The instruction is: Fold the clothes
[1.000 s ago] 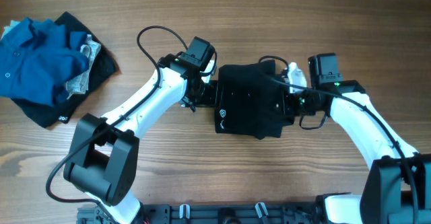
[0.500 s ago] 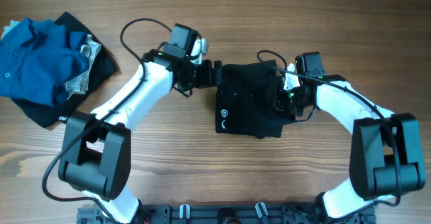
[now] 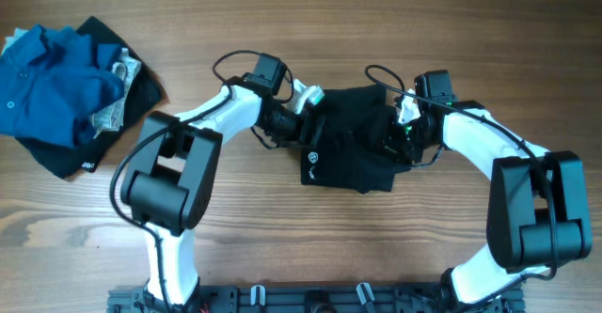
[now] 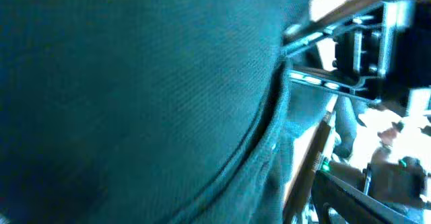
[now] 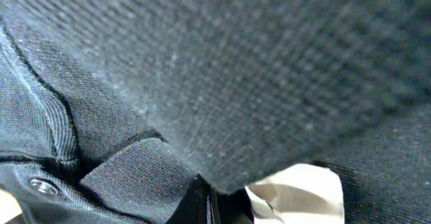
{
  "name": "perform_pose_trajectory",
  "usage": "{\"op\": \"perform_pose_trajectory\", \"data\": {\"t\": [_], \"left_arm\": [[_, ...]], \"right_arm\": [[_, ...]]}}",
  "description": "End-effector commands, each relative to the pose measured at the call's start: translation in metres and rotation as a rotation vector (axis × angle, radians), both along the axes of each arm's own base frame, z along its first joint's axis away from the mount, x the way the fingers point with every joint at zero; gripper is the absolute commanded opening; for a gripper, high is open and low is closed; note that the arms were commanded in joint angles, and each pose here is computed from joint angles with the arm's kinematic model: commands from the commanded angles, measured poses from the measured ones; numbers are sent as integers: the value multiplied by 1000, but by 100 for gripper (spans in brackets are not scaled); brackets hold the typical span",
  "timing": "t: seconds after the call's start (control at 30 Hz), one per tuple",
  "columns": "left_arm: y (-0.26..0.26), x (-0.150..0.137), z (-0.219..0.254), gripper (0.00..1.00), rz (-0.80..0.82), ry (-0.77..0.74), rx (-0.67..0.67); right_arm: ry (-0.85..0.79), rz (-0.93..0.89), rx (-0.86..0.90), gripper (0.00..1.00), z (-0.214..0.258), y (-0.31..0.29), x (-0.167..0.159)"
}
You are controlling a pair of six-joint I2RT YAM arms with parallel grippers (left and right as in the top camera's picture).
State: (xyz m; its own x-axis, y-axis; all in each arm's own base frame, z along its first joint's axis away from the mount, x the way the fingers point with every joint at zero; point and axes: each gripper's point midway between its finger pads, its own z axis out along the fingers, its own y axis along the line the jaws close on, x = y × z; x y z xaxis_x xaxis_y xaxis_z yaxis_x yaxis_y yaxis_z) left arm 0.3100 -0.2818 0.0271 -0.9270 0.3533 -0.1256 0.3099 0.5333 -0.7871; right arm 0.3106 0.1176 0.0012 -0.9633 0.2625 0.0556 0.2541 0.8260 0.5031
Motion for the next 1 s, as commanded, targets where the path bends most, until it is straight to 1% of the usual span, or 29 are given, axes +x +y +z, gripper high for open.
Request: {"op": "perform_pose_trajectory", "data": {"t": [0.0,0.07,0.13,0.17,0.23,0.3,0.33,0.4,0.5,0.53,0.57,0.6,0.63,0.73,0.83,0.9,0.97], "left_arm": [[-16,-21,-25,84,-83,25,-18],[-23,-17,-28,59,-49,34,2],[-27,-10,-29,26,8,55,25],[-27,-8,-30,16,29,66,33],[-25,-4,-32,4,63,80,59],[-9,8,-30,4,137,73,128],[0,16,-25,4,172,60,152],[22,35,-1,4,250,19,182],[68,69,61,4,389,-92,181],[88,82,88,4,448,-144,157],[110,93,114,4,510,-200,136],[149,108,152,4,614,-297,105],[177,116,172,4,684,-358,93],[255,131,208,4,867,-478,93],[343,140,222,4,1052,-570,125],[404,142,226,4,1148,-659,176],[450,137,217,4,1229,-671,218]], "right_arm": [[141,-9,-164,4,-54,-22,-31],[141,-8,-164,4,-54,-22,-31],[148,-8,-165,4,-54,-22,-33],[153,-7,-164,4,-54,-22,-34],[179,-4,-119,4,-49,-15,-39],[207,-8,-50,4,-32,-7,-43],[198,-9,-49,5,-25,-8,-42],[142,11,-44,4,-4,-7,-37],[-27,33,-30,5,46,-6,-24],[-93,31,-24,10,64,-5,-20],[-162,27,-17,12,84,-5,-16],[-243,26,-9,14,106,-5,-14],[-278,26,-6,14,116,-4,-14],[-320,25,-1,14,128,-4,-15],[-307,20,0,13,128,-5,-17],[-289,20,-2,11,126,-5,-21],[-267,23,-5,10,124,-6,-26]]}}
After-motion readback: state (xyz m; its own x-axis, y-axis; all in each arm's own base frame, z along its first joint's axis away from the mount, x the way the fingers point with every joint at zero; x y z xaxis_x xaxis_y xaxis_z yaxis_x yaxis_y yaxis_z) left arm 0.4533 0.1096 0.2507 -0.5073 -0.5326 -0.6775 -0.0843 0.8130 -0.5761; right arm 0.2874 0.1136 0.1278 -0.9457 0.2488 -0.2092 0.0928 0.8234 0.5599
